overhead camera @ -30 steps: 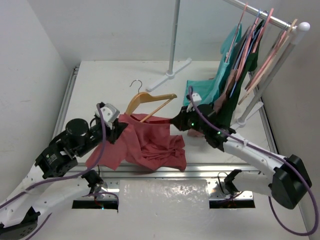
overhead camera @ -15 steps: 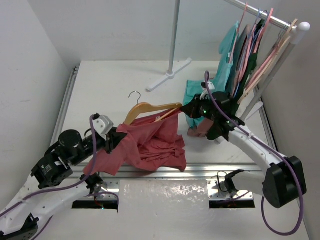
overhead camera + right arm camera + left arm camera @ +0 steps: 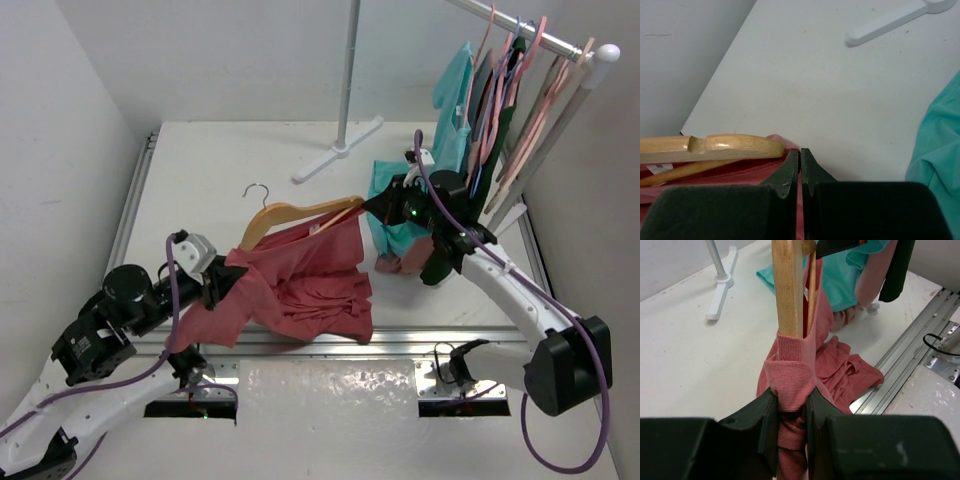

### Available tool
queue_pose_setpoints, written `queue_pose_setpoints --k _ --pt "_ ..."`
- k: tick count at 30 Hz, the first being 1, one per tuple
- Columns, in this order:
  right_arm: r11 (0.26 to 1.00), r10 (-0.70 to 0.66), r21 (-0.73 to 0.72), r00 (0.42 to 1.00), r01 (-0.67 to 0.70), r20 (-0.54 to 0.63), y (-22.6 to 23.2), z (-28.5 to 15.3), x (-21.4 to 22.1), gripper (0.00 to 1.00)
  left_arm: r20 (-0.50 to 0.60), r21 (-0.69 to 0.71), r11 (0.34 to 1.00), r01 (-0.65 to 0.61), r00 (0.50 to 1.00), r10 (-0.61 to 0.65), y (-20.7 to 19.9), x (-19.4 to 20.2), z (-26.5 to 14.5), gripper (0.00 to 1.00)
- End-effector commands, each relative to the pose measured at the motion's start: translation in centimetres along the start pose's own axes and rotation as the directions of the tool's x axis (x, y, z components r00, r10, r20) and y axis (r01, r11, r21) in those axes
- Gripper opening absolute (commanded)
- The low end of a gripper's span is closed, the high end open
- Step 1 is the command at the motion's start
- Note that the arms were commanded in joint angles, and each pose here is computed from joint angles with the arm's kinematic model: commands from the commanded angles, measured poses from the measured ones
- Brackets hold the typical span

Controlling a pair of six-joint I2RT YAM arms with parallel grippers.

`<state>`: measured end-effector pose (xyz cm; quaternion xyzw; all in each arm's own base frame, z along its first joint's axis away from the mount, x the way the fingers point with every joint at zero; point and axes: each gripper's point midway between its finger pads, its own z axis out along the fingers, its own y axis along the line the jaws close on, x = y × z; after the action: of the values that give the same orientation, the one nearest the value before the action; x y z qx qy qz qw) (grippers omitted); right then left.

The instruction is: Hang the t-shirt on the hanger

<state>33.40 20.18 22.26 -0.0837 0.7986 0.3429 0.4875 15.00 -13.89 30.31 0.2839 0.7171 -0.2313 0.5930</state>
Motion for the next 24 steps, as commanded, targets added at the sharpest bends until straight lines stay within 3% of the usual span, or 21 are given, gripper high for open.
queue_pose_setpoints --k 1,6,8,12,15,19,24 --pt "0.984 -0.047 0.174 0.997 0.036 0.061 -4.6 0.1 -2.2 0.00 0.208 -0.012 1.000 0.005 0.978 -0.002 0.2 -5.6 -2.5 0.00" --pt "0.987 -0.060 0.157 0.994 0.045 0.094 -4.4 -0.2 -3.9 0.00 0.146 0.017 1.000 -0.012 0.989 0.010 -0.3 -4.5 -1.6 0.00" --pt "0.990 -0.073 0.125 0.994 0.062 0.082 -3.8 0.1 -4.2 0.00 0.197 0.045 0.999 -0.011 0.980 0.002 -0.8 -5.4 -2.0 0.00" --pt "0.995 -0.076 0.066 0.995 0.071 0.066 -2.8 0.2 -3.9 0.00 0.197 0.014 1.000 -0.004 0.980 0.001 -0.2 -5.3 -1.5 0.00" --pt "0.991 -0.113 0.077 0.990 0.106 0.090 -2.3 -0.9 -4.8 0.00 0.138 -0.003 1.000 0.000 0.990 0.000 0.1 -4.4 -0.7 0.00" --pt "0.984 -0.177 -0.005 0.974 0.180 0.144 0.4 -2.1 -7.2 0.00 -0.024 -0.024 0.999 -0.021 0.999 0.021 0.6 -1.5 1.7 0.00" --pt "0.941 -0.254 -0.193 0.956 0.279 0.143 4.2 -2.3 -8.3 0.00 -0.023 0.023 0.999 -0.022 0.999 0.022 -0.3 -2.4 3.3 0.00"
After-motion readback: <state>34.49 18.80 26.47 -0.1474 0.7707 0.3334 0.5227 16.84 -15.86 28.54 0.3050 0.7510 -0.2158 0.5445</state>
